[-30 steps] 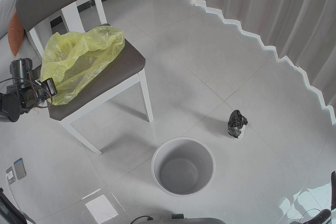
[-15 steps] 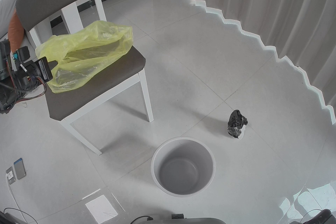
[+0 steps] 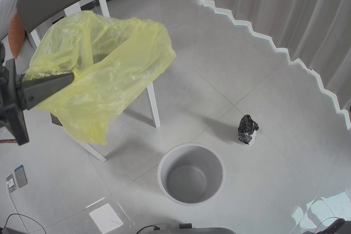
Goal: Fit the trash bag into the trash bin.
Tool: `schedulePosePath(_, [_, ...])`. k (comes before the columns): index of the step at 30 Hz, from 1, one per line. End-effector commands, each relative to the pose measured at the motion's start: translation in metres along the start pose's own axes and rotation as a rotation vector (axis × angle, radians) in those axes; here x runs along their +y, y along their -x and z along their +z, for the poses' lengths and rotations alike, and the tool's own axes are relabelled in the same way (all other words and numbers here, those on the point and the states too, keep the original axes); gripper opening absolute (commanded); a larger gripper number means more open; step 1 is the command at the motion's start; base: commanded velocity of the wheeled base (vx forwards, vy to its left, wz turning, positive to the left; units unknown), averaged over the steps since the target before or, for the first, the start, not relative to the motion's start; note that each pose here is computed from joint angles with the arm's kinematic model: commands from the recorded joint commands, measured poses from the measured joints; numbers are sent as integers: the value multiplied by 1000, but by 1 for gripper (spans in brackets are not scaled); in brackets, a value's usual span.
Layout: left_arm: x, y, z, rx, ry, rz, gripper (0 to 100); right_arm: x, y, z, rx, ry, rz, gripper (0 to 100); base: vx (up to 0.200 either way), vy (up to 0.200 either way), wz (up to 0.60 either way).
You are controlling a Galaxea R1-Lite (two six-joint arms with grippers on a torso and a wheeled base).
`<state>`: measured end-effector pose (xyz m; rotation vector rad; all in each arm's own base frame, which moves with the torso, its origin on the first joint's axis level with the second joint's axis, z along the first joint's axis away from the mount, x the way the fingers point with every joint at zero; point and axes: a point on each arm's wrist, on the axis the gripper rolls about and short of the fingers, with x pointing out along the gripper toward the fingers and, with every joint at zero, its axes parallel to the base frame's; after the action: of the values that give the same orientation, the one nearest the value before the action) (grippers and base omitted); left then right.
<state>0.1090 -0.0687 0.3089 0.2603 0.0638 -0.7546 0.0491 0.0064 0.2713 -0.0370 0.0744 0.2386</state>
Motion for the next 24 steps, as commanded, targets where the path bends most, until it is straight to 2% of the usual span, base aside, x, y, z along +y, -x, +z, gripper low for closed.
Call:
schedulePosePath(1, [-15,24,11,-65,-113,-102,0,-3,-30,19,74,-2,45,100,0,0,0])
schedulePosePath(5, [-23,18,7,-16,-145,-188,0,1,-38,27,74,-62,130,100,0,0,0])
schedulePosePath(8, [-27,13,6,-6,-157,-225,0,3,-46,26,102,-89,163,100,0,0,0])
schedulePosePath(15, [-29,-1,8,6,-223,-256,0,3,-74,27,159,-94,182,100,0,0,0])
schedulePosePath(24, [-35,-10,18,-12,-250,-300,0,4,-114,23,250,-99,198,100,0,0,0])
